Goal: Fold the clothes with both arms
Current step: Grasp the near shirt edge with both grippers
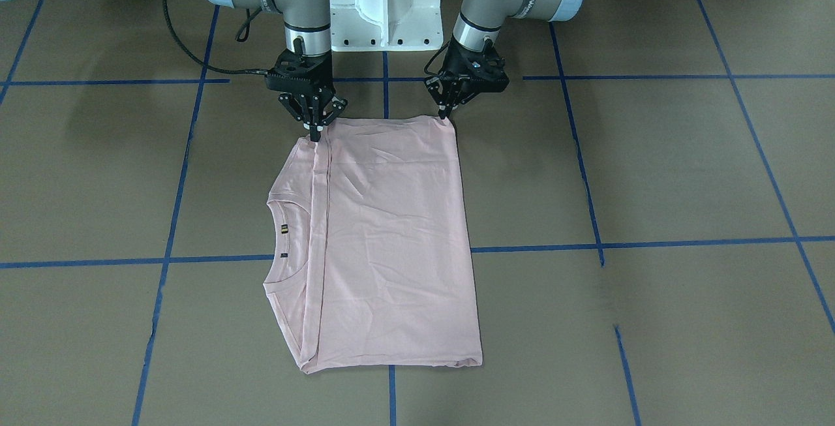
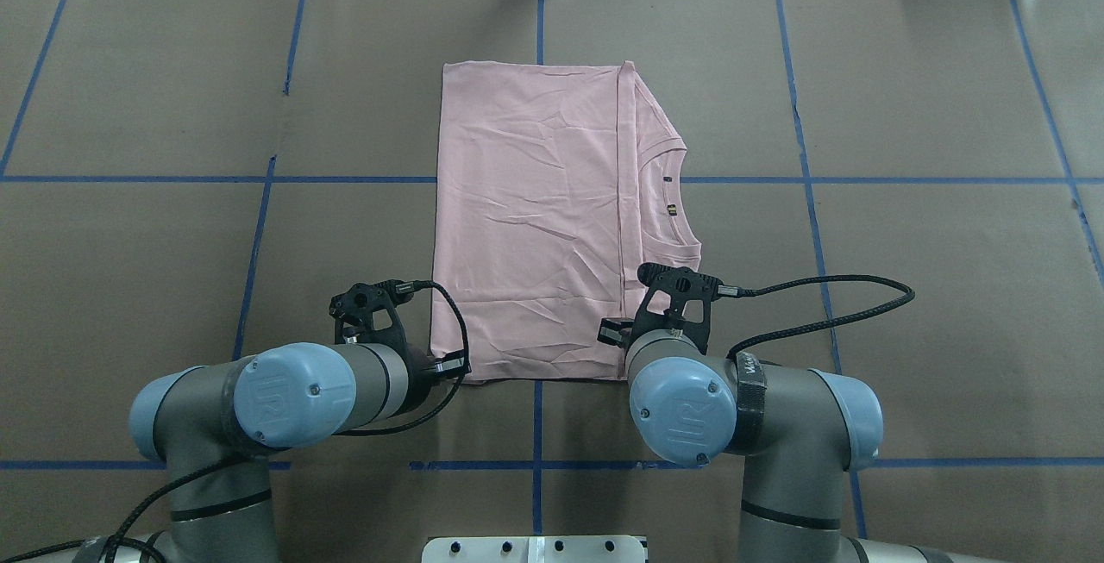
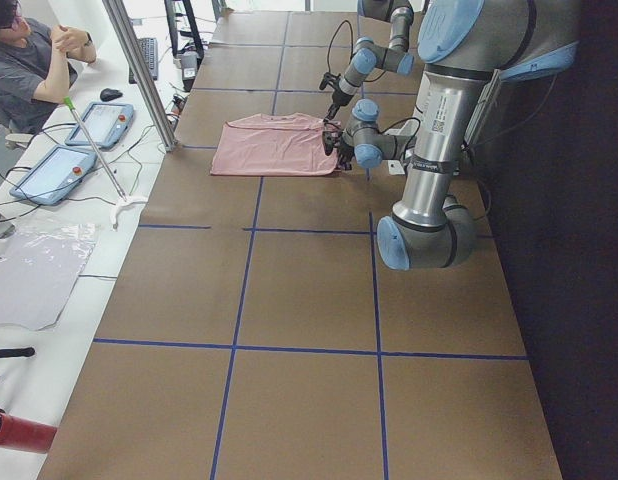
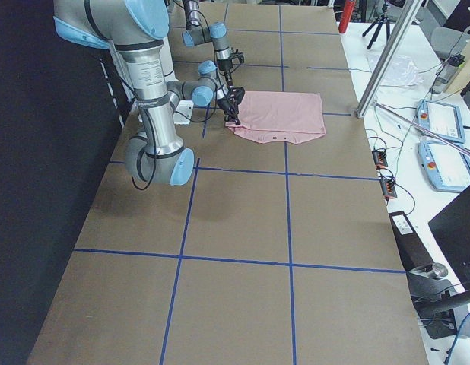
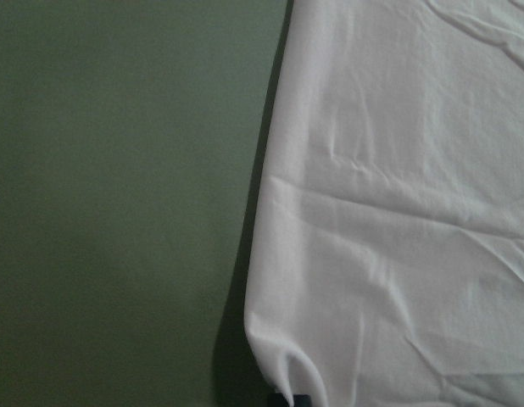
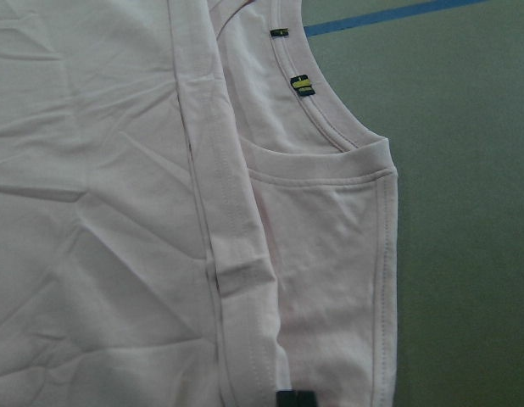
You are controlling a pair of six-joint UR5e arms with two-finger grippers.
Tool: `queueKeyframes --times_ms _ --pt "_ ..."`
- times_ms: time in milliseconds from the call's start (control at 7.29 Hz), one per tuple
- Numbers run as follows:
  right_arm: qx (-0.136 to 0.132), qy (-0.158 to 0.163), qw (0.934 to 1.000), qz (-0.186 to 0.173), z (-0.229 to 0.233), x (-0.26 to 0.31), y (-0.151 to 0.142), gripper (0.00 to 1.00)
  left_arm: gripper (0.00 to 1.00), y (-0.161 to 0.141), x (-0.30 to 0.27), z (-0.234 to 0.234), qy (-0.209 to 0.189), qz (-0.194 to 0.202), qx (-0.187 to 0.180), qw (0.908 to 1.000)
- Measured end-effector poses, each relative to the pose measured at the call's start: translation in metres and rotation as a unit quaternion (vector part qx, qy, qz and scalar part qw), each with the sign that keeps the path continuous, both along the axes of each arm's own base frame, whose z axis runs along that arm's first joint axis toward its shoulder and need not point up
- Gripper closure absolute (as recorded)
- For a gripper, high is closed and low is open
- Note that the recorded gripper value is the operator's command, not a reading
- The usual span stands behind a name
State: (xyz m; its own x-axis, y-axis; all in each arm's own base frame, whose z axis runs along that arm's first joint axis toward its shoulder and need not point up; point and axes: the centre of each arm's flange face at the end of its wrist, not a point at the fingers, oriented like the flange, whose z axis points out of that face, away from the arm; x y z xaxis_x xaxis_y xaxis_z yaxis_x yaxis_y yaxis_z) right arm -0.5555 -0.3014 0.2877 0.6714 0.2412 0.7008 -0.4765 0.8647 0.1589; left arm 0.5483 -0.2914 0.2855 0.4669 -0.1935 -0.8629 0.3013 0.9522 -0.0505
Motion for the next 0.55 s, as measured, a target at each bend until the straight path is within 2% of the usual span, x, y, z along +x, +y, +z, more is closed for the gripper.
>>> queueKeyframes --times_ms 137,275,412,549 --pt "0.000 0.005 1.0000 -0.001 0.0033 0.0002 0.0002 0.01 1.00 0.0001 0.0001 0.0001 0.000 0.000 0.000 1.0000" --pt "0.005 0.010 0.9999 0.000 0.0047 -0.0008 0.0007 0.03 1.00 0.0000 0.0004 0.0007 -0.001 0.000 0.000 1.0000" --pt "0.014 0.015 0.9998 0.003 0.0043 -0.0025 0.0016 0.12 1.00 0.0000 0.0006 0.0011 -0.001 0.000 0.000 1.0000" --pt "0.019 0.019 0.9996 0.003 0.0053 -0.0042 0.0035 0.15 1.00 -0.0001 0.0009 0.0021 -0.002 0.000 0.000 1.0000"
